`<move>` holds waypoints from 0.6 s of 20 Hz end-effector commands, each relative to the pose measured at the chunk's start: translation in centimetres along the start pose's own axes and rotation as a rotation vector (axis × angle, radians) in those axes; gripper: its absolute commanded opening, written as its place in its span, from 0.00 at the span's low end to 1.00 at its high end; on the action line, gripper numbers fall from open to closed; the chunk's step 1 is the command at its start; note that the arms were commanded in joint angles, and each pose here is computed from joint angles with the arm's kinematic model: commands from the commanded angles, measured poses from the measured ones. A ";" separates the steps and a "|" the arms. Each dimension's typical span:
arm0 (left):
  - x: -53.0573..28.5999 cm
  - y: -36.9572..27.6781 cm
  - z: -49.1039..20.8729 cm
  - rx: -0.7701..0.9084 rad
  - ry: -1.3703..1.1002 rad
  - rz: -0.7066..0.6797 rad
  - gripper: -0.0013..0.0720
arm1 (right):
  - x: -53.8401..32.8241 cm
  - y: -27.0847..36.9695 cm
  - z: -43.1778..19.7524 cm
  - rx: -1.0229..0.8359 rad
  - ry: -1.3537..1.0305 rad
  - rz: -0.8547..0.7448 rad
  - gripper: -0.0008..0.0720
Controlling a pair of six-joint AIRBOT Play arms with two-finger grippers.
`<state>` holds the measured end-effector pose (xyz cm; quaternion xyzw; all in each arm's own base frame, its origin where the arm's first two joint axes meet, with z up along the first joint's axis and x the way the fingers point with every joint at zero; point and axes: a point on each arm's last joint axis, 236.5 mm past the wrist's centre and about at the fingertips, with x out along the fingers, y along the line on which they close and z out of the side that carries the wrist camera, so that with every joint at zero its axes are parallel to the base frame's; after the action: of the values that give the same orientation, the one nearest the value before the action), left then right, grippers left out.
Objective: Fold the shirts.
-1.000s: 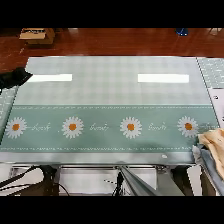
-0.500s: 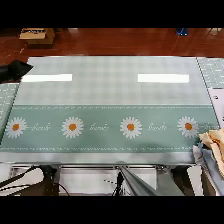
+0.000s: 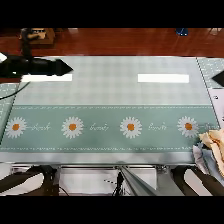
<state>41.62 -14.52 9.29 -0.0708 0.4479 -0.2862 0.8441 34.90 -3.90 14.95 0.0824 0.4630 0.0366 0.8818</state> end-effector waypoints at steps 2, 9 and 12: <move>1.2 0.5 -4.3 0.046 0.212 0.314 0.99 | 6.1 7.2 -2.7 -0.115 0.194 0.057 0.85; 1.6 -0.4 -4.5 0.066 0.219 0.300 0.99 | 7.8 10.2 -4.1 -0.185 0.256 0.101 0.83; 1.7 -0.4 -4.5 0.068 0.220 0.300 0.99 | 7.8 10.2 -4.1 -0.185 0.253 0.102 0.84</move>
<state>38.59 -15.36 5.67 0.0519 0.5321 -0.1846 0.8247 36.14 7.18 8.30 0.0200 0.5582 0.1293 0.8193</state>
